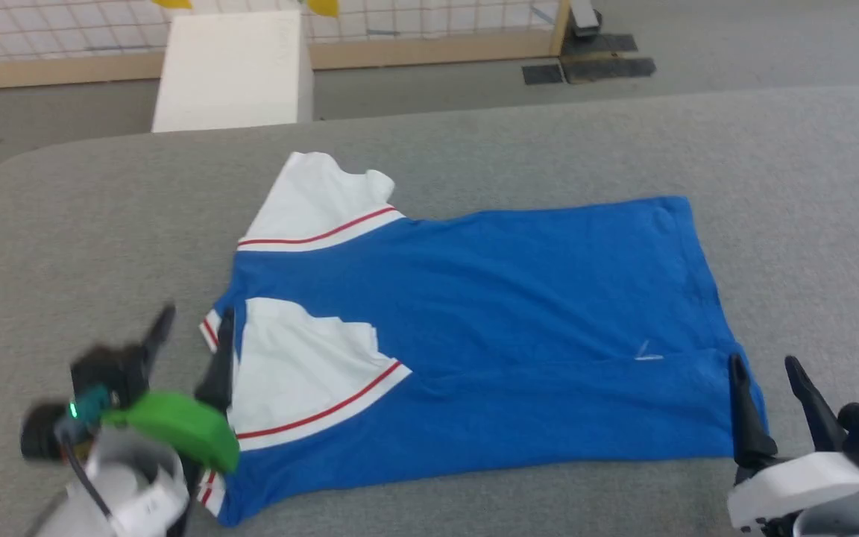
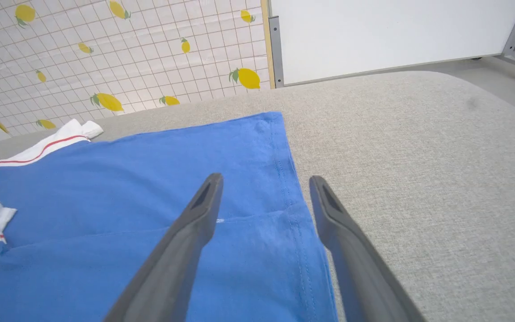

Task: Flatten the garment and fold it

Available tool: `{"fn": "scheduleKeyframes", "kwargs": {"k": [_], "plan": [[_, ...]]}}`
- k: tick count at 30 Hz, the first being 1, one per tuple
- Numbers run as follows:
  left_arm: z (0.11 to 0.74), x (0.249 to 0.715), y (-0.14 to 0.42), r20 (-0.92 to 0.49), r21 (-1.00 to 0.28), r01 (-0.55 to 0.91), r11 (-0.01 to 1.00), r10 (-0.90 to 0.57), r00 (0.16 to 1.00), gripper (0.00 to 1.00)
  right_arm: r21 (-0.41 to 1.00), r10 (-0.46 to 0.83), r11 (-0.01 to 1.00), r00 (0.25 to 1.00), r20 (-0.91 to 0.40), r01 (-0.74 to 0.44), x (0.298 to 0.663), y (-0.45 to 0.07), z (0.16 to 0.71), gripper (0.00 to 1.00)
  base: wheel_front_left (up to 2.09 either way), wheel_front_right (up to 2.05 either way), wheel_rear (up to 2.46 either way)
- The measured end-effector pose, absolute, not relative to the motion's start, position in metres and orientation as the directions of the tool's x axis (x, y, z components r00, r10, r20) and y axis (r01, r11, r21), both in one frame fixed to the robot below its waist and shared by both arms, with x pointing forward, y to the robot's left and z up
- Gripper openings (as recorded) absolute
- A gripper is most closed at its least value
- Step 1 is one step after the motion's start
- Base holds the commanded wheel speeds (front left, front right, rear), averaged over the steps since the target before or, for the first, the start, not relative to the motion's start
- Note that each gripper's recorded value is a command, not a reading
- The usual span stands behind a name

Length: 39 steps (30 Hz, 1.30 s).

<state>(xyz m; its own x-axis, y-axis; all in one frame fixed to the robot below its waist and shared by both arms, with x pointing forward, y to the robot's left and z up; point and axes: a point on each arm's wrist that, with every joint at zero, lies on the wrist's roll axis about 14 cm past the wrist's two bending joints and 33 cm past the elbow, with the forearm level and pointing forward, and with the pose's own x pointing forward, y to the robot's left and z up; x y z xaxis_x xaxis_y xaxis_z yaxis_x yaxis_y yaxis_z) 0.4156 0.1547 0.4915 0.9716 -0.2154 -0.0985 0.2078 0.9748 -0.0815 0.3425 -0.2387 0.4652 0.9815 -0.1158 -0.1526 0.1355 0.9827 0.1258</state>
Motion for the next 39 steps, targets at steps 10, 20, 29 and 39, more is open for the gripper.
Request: {"fn": "scheduleKeyframes", "kwargs": {"k": [10, 20, 29, 39], "plan": [[0.536, 0.523, 0.118, -0.107, 0.069, 0.428, 0.901, -0.420, 0.901, 1.00, 0.090, -0.084, 0.992, 0.995, -0.051, 0.088, 0.378, -0.230, 0.489, 1.00, 0.00, 0.00, 0.00], [0.501, 0.602, 0.096, -0.397, 0.031, 0.464, 0.885, -0.415, 0.818, 1.00, 0.064, -0.074, 0.995, 0.996, -0.056, 0.077, 0.402, -0.231, 0.485, 1.00, 0.00, 0.00, 0.00], [0.432, 0.632, 0.100, -0.668, -0.074, 0.308, 0.948, -0.277, 0.691, 1.00, 0.059, -0.096, 0.993, 0.990, -0.106, 0.103, 0.404, -0.237, 0.464, 1.00, 0.00, 0.00, 0.00], [0.374, 0.637, 0.104, -0.811, -0.079, 0.204, 0.976, -0.182, 0.556, 1.00, 0.032, -0.158, 0.986, 0.974, -0.161, 0.165, 0.394, -0.255, 0.443, 1.00, 0.00, 0.00, 0.00]]}}
